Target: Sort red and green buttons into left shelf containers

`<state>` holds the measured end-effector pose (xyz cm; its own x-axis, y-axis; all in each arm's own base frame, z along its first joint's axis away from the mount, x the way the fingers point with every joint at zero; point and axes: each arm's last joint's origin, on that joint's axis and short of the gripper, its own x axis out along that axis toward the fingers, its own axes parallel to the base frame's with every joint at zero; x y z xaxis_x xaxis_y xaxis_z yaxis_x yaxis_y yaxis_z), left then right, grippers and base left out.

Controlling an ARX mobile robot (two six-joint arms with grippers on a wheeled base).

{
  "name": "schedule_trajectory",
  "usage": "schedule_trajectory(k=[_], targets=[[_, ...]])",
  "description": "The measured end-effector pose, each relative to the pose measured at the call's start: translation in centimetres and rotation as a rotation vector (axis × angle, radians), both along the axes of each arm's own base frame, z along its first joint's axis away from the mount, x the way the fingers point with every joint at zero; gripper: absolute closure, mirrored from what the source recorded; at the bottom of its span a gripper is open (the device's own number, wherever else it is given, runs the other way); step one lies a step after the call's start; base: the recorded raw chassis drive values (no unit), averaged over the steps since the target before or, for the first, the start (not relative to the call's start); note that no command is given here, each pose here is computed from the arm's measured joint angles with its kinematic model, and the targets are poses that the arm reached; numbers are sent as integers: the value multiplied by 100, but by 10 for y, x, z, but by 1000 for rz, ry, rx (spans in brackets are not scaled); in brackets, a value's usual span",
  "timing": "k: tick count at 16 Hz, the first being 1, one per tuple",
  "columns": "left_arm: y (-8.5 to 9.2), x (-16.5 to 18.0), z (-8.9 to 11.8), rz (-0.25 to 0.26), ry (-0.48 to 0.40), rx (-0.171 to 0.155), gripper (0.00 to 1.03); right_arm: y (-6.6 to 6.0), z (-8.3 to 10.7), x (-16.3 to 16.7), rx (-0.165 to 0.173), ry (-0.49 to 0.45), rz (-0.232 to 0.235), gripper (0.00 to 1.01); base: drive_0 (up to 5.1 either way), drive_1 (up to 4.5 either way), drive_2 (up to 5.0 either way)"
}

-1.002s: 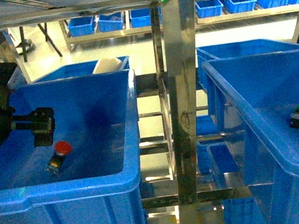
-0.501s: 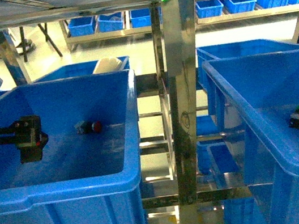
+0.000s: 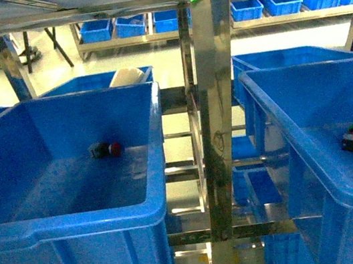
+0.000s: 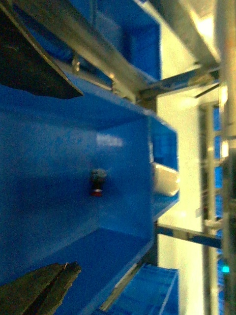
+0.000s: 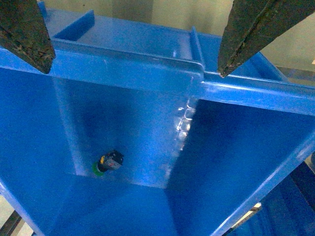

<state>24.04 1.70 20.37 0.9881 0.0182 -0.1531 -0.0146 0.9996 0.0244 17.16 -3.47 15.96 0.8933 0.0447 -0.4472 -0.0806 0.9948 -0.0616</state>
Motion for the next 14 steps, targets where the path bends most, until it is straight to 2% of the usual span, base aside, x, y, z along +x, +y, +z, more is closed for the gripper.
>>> schedule_trajectory(k=[1, 2, 4, 5, 6, 11, 12, 13, 14], targets=[[-1, -14, 8, 11, -48, 12, 5, 0, 0, 0, 0, 0, 0, 3, 0, 0, 0], [-5, -32, 14, -2, -85, 24, 5, 0, 0, 0, 0, 0, 0, 3, 0, 0, 0], [-11, -61, 21, -46, -106, 25, 5, 0, 0, 0, 0, 0, 0, 3, 0, 0, 0], [-14, -75, 29, -84, -136, 22, 5, 0, 0, 0, 0, 0, 0, 3, 0, 0, 0], [-15, -86, 39, -93, -198, 27, 5, 0, 0, 0, 0, 0, 0, 3, 0, 0, 0], [-15, -94, 49, -92, -266, 32, 5, 0, 0, 0, 0, 0, 0, 3, 0, 0, 0], [-15, -93, 47, -84, -241, 29, 6, 0, 0, 1, 1, -42, -9, 4, 0, 0, 0], [-17, -94, 38, -42, -157, 5, 17, 2, -6, 2, 11, -211, -49, 16, 0, 0, 0], [-18, -97, 26, -31, -136, -3, 28, 8, -15, -10, 37, -281, -59, 27, 0, 0, 0]])
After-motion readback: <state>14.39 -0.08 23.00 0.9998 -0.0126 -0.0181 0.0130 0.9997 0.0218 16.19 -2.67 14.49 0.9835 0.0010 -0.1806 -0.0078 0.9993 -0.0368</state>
